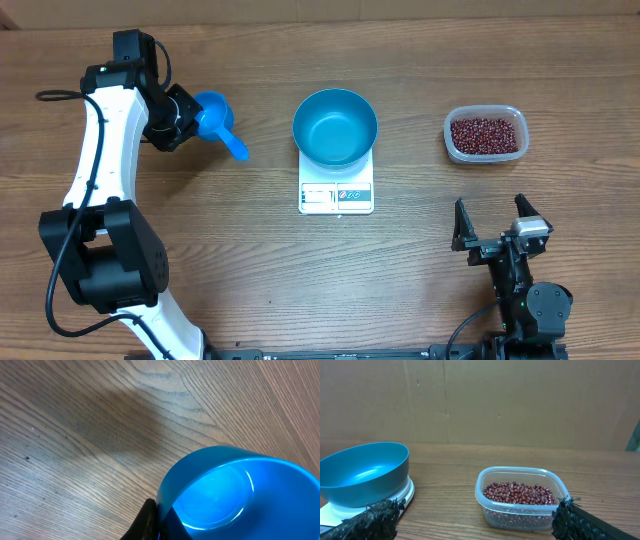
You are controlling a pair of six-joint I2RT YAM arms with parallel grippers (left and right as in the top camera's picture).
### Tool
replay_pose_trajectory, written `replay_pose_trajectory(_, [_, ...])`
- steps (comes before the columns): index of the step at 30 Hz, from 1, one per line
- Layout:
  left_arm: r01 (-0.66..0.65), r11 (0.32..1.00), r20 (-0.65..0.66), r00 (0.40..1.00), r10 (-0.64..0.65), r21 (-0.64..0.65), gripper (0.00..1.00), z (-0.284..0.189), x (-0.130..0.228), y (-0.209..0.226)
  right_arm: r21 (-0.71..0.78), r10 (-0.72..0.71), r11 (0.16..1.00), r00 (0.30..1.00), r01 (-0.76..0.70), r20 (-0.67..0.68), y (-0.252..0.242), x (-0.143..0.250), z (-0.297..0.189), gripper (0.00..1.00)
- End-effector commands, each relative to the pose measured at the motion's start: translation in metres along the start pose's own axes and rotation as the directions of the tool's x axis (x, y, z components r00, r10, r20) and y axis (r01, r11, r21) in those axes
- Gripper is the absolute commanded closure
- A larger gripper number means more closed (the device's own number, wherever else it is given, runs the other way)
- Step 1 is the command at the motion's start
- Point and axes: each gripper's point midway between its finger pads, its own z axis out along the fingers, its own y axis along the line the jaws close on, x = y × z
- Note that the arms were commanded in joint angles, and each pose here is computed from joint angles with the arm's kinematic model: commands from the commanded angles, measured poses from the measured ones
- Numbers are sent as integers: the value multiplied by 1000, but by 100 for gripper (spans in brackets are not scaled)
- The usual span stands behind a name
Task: Scoop item into bowl and weigh 150g on scale
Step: 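Carry the scoop rightward toward the teal bowl with the left gripper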
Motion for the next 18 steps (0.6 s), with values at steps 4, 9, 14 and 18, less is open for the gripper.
replay_pose_trajectory(4, [45, 998, 22, 999, -46, 37, 96, -14, -3, -10, -8, -5, 1000, 1000, 5, 0, 2, 3, 0, 0])
replay_pose_trajectory(9, [45, 998, 21, 999, -46, 36, 96, -14, -3, -9, -8, -5, 1000, 1000, 5, 0, 2, 3, 0, 0])
replay_pose_trajectory(14, [47, 998, 13, 999, -47, 29, 96, -14, -1, -8, -8, -5, 1000, 1000, 5, 0, 2, 3, 0, 0])
replay_pose_trajectory(18, [49, 999, 8, 999, -49, 24, 96, -14, 0, -7, -8, -5, 1000, 1000, 5, 0, 2, 3, 0, 0])
